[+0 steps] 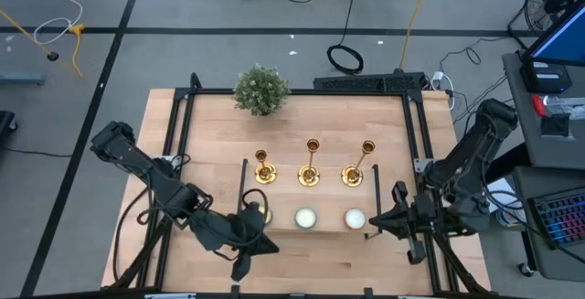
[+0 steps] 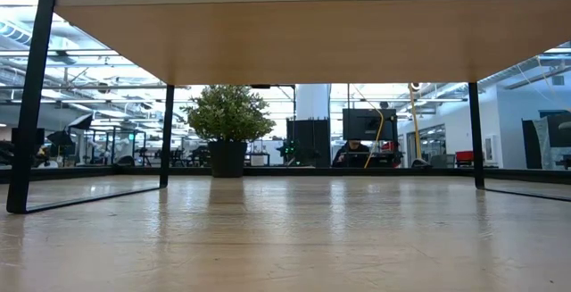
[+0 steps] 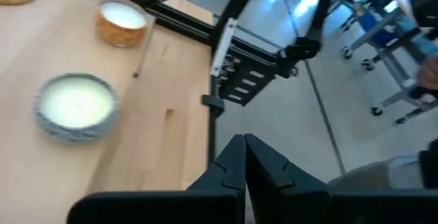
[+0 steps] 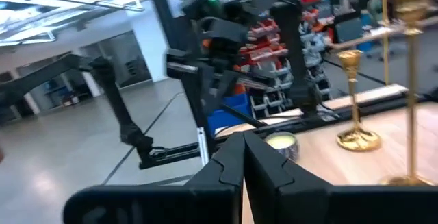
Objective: Pick & Place candle stick holders
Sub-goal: Adjust the blue scented candle on the shelf
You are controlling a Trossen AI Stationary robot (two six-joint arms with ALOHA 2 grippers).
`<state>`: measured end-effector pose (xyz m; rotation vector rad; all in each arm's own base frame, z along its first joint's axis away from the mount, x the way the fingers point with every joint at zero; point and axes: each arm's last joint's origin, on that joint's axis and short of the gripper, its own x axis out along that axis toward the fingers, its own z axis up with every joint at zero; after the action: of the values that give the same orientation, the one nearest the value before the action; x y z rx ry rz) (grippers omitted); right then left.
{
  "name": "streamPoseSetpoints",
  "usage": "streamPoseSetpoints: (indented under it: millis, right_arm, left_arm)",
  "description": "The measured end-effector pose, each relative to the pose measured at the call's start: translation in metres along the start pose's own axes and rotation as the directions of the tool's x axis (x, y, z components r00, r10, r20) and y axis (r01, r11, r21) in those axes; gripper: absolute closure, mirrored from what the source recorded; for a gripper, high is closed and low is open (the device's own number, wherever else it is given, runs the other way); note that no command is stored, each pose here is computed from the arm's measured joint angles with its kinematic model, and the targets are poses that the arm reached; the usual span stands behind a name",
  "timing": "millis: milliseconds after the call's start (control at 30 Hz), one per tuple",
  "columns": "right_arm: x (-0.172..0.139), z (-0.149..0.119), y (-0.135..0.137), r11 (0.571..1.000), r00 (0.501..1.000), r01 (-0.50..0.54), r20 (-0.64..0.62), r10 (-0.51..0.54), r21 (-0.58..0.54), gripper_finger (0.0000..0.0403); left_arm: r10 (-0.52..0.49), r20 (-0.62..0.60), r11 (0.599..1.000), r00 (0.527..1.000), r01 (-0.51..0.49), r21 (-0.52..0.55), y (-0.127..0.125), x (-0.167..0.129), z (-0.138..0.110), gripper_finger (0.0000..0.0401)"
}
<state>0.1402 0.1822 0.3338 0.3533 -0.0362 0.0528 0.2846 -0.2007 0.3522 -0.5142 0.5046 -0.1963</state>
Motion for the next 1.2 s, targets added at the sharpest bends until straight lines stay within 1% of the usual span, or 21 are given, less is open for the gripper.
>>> streamPoseSetpoints:
  millis: [100, 200, 267, 333, 400, 533, 600, 700, 833, 967, 1133, 1200]
  right_arm:
    - [0.000, -0.003, 0.007, 0.999, 1.000, -0.027, 0.014, 0.027, -0.027, 0.0403]
    - [-0.002, -0.003, 0.010, 0.999, 0.999, -0.046, 0.019, 0.046, -0.019, 0.0403]
    - [-0.005, -0.002, 0.012, 0.998, 0.998, -0.057, 0.020, 0.057, -0.008, 0.0403]
    - [-0.007, -0.002, 0.013, 0.998, 0.997, -0.070, 0.020, 0.070, -0.001, 0.0403]
    - [-0.011, 0.001, 0.015, 0.996, 0.996, -0.086, 0.028, 0.086, 0.019, 0.0403]
    - [-0.017, 0.005, 0.015, 0.993, 0.993, -0.111, 0.034, 0.109, 0.039, 0.0403]
    - [-0.020, 0.008, 0.015, 0.991, 0.992, -0.121, 0.038, 0.120, 0.048, 0.0403]
    - [-0.023, 0.010, 0.016, 0.990, 0.990, -0.134, 0.039, 0.133, 0.032, 0.0403]
    - [-0.024, 0.012, 0.015, 0.990, 0.990, -0.136, 0.042, 0.135, 0.027, 0.0403]
    - [-0.024, 0.011, 0.015, 0.990, 0.990, -0.136, 0.040, 0.135, 0.024, 0.0403]
    - [-0.024, 0.012, 0.015, 0.990, 0.990, -0.137, 0.045, 0.136, 0.028, 0.0403]
    - [-0.024, 0.012, 0.015, 0.990, 0.990, -0.137, 0.045, 0.136, 0.028, 0.0403]
  left_arm:
    - [0.025, -0.001, 1.000, 1.000, -0.025, 0.008, 0.006, 0.002, 0.003, 0.0398]
    - [0.057, -0.018, 0.998, 0.998, -0.056, 0.025, 0.014, 0.011, 0.004, 0.0398]
    - [0.115, -0.060, 0.993, 0.992, -0.112, 0.044, 0.022, 0.019, 0.000, 0.0399]
    - [0.169, -0.095, 0.984, 0.981, -0.164, 0.067, 0.024, 0.027, 0.001, 0.0399]
    - [0.240, -0.128, 0.966, 0.962, -0.225, 0.126, 0.020, 0.035, 0.006, 0.0399]
    - [0.385, -0.192, 0.903, 0.903, -0.326, 0.280, 0.009, 0.051, 0.016, 0.0400]
    - [0.428, -0.226, 0.882, 0.875, -0.350, 0.317, 0.006, 0.057, 0.020, 0.0400]
    - [0.471, -0.259, 0.862, 0.843, -0.377, 0.339, 0.008, 0.065, 0.024, 0.0400]
    - [0.490, -0.279, 0.861, 0.826, -0.408, 0.303, 0.019, 0.072, 0.030, 0.0400]
    - [0.483, -0.319, 0.870, 0.815, -0.409, 0.275, 0.030, 0.073, 0.036, 0.0400]
    - [0.426, -0.405, 0.904, 0.809, -0.366, 0.220, 0.041, 0.074, 0.042, 0.0401]
    - [0.413, -0.426, 0.911, 0.805, -0.355, 0.213, 0.043, 0.074, 0.043, 0.0401]
